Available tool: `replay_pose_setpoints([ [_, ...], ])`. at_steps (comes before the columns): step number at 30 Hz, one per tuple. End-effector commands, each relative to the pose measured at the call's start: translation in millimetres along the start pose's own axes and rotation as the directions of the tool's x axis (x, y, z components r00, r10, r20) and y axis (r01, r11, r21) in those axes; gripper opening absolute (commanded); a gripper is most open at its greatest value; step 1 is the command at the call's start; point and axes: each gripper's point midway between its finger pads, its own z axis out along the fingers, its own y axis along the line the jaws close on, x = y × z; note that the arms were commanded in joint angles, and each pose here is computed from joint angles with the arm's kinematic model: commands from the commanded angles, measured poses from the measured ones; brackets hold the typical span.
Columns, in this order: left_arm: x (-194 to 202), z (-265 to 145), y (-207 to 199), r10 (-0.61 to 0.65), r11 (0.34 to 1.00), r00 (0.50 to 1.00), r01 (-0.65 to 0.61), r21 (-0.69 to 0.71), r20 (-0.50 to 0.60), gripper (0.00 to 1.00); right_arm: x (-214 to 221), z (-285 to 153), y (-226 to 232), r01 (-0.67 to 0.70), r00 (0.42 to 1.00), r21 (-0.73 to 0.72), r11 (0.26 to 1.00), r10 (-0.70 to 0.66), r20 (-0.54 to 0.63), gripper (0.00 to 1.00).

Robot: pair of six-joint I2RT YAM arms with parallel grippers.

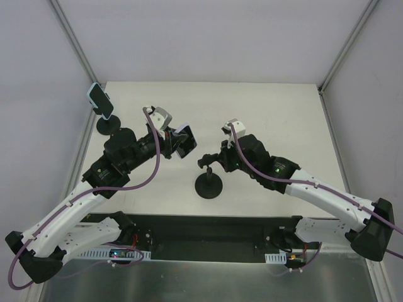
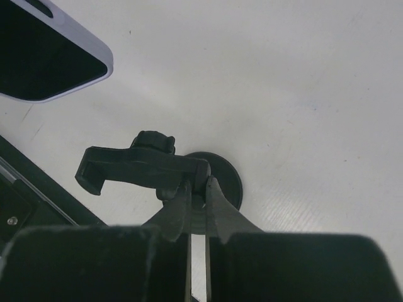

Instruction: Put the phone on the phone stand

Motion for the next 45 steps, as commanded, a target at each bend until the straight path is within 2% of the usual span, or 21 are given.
replay_pose_setpoints([
  [1, -45, -7, -13, 0.001, 0.998, 0.991, -0.009, 0.057, 0.137, 0.00, -23, -4, 6, 0.009, 0.998, -0.012, 1.000, -0.008, 0.056, 0.01],
  [4, -58, -11, -28, -0.005, 0.991, 0.988, -0.015, 0.134, 0.153, 0.00, -22, -3, 7, 0.031, 0.999, -0.028, 0.999, -0.030, 0.044, 0.01],
  [6, -56, -16, -43, -0.014, 0.977, 0.993, -0.012, 0.215, 0.117, 0.00, -25, -3, 7, 0.033, 0.999, -0.041, 0.999, -0.031, 0.043, 0.01],
  [12, -78, -48, -76, -0.039, 0.924, 0.988, -0.022, 0.381, 0.151, 0.00, -33, -1, 1, 0.075, 0.996, -0.105, 0.992, -0.070, 0.048, 0.01],
  [16, -70, -68, -96, -0.040, 0.870, 0.988, -0.041, 0.491, 0.152, 0.00, -35, -3, 13, 0.128, 0.991, -0.256, 0.958, -0.117, 0.057, 0.01],
  [19, -64, -81, -119, -0.044, 0.781, 0.991, -0.045, 0.623, 0.128, 0.00, -37, -5, 17, 0.162, 0.987, -0.331, 0.930, -0.152, 0.057, 0.01],
  [20, -65, -88, -130, -0.048, 0.725, 0.991, -0.051, 0.687, 0.125, 0.00, -36, -5, 18, 0.168, 0.986, -0.350, 0.921, -0.159, 0.053, 0.01],
  [22, -62, -86, -141, -0.051, 0.653, 0.994, -0.043, 0.756, 0.101, 0.00, -36, -7, 19, 0.176, 0.984, -0.402, 0.899, -0.171, 0.051, 0.01],
  [23, -65, -93, -151, -0.049, 0.580, 0.993, -0.061, 0.812, 0.110, 0.00, -38, -8, 20, 0.178, 0.984, -0.417, 0.891, -0.171, 0.056, 0.01],
  [25, -59, -81, -154, -0.052, 0.531, 0.995, -0.049, 0.846, 0.090, 0.00, -37, -7, 21, 0.179, 0.983, -0.458, 0.871, -0.174, 0.054, 0.00],
  [26, -65, -79, -156, -0.054, 0.509, 0.989, -0.090, 0.856, 0.137, 0.00, -38, -8, 21, 0.181, 0.983, -0.464, 0.867, -0.175, 0.056, 0.01],
  [29, -53, -58, -156, -0.038, 0.481, 0.990, -0.101, 0.871, 0.136, 0.00, -38, -7, 24, 0.189, 0.981, -0.502, 0.844, -0.181, 0.064, 0.01],
  [33, -39, -23, -156, -0.017, 0.425, 0.998, -0.049, 0.904, 0.062, 0.00, -42, -7, 28, 0.210, 0.977, -0.532, 0.820, -0.192, 0.088, 0.01],
  [41, -22, 17, -151, 0.024, 0.408, 0.999, -0.048, 0.912, 0.041, 0.00, -46, -7, 15, 0.220, 0.976, -0.495, 0.840, -0.190, 0.110, 0.01],
  [45, -13, 31, -148, 0.042, 0.421, 0.999, -0.043, 0.906, 0.027, 0.00, -48, -8, 15, 0.225, 0.974, -0.491, 0.842, -0.190, 0.121, 0.01],
])
